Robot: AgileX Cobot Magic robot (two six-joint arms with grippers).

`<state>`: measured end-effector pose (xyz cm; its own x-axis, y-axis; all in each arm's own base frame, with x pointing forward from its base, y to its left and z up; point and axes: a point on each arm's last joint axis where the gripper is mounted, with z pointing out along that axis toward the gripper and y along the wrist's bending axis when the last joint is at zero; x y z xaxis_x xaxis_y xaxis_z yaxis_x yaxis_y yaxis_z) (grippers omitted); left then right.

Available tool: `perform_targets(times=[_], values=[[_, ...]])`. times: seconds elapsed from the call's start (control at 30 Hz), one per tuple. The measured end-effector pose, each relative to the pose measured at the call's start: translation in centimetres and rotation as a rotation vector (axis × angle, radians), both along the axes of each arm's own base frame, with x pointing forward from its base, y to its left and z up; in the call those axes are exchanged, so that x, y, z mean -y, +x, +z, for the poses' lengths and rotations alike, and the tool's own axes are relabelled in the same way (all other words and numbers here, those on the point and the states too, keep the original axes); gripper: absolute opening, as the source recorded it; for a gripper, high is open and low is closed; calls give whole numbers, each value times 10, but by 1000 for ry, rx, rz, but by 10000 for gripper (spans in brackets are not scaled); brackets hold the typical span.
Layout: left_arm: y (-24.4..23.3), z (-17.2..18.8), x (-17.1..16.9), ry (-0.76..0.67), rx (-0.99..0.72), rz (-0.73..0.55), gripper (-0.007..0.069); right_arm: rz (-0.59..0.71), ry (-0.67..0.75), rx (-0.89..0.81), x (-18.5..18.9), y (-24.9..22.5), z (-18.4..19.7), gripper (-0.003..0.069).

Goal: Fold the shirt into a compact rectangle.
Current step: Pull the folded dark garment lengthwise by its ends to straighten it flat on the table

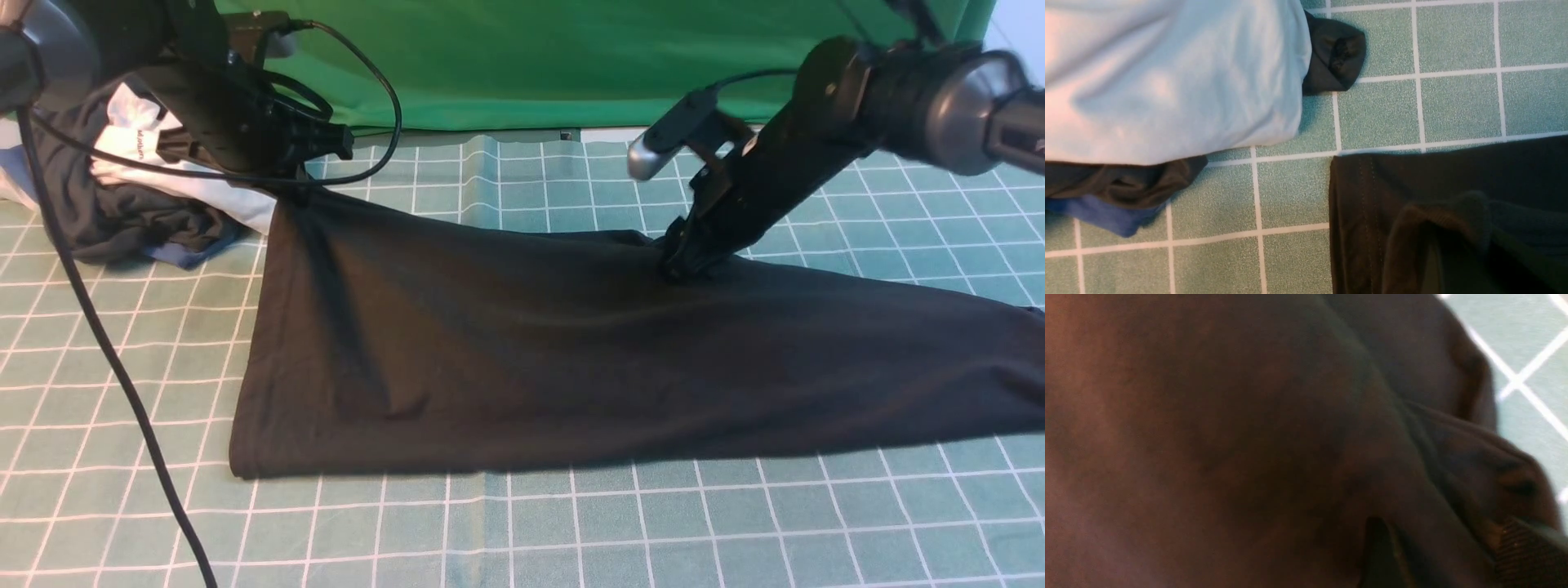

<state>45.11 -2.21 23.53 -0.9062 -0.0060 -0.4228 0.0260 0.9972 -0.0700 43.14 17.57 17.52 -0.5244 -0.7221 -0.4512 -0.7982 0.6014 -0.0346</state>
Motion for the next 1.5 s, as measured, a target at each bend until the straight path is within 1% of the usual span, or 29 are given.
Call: perform_targets(times=[0.1, 0.13, 0.27, 0.3, 0.33, 0.4, 0.6, 0.77, 0.97, 1.03, 1.07, 1.1, 1.13, 1.17, 1.2, 1.23, 1.27, 1.3, 1.33, 1.37, 1.43, 1.47, 1.5], values=[[0, 0, 0, 0, 2, 1, 14, 34, -10, 10, -4, -1, -3, 358], [0, 0, 0, 0, 2, 1, 14, 56, -18, 22, -7, -1, -5, 285], [0, 0, 0, 0, 2, 1, 14, 63, -23, 46, -7, 2, -7, 70], [0, 0, 0, -3, 2, 7, 14, 64, -22, 55, -8, 4, -5, 35], [0, 0, 0, -3, 2, 7, 14, 65, -21, 62, -8, 5, -3, 19], [0, 2, -1, -6, 8, 32, 14, 69, -17, 81, -9, 8, 4, 8], [1, 14, -10, -16, 71, 93, 14, 62, 12, 185, -13, 21, 30, 5], [8, 11, -13, 8, 120, 120, 14, 42, 26, 245, -14, 27, 32, 5], [16, -14, -13, 7, 90, 127, 15, 26, 20, 249, -16, 36, 8, 10], [18, -24, -13, 8, 72, 127, 23, 16, 19, 254, -16, 39, -2, 38], [19, -27, -13, 8, 67, 127, 32, 5, 23, 256, -17, 40, -4, 73], [20, -30, -13, 9, 65, 127, 52, -15, 33, 259, -17, 41, -4, 114], [21, -31, -13, 8, 68, 127, 75, -35, 43, 262, -17, 42, -4, 176], [21, -32, -13, 8, 68, 127, 97, -46, 50, 268, -17, 43, -2, 209], [21, -32, -13, 8, 70, 127, 138, -63, 62, 271, -17, 44, 1, 286], [21, -32, -13, 8, 69, 127, 145, -63, 63, 273, -17, 44, 1, 297], [21, -31, -14, 23, 74, 121, 211, -61, 63, 266, -18, 45, 6, 354], [22, -29, -15, 36, 75, 117, 254, -59, 56, 252, -18, 45, 12, 378], [22, -29, -15, 39, 72, 118, 263, -61, 54, 252, -17, 45, 12, 382], [22, -22, -18, 77, 69, 109, 342, -63, 32, 232, -16, 44, 23, 388], [21, -10, -21, 111, 60, 105, 403, -81, 5, 207, -13, 42, 39, 370], [20, -2, -22, 128, 54, 107, 434, -97, -30, 194, -9, 39, 53, 344], [18, 7, -24, 143, 50, 108, 459, -125, -68, 193, -3, 35, 69, 292]])
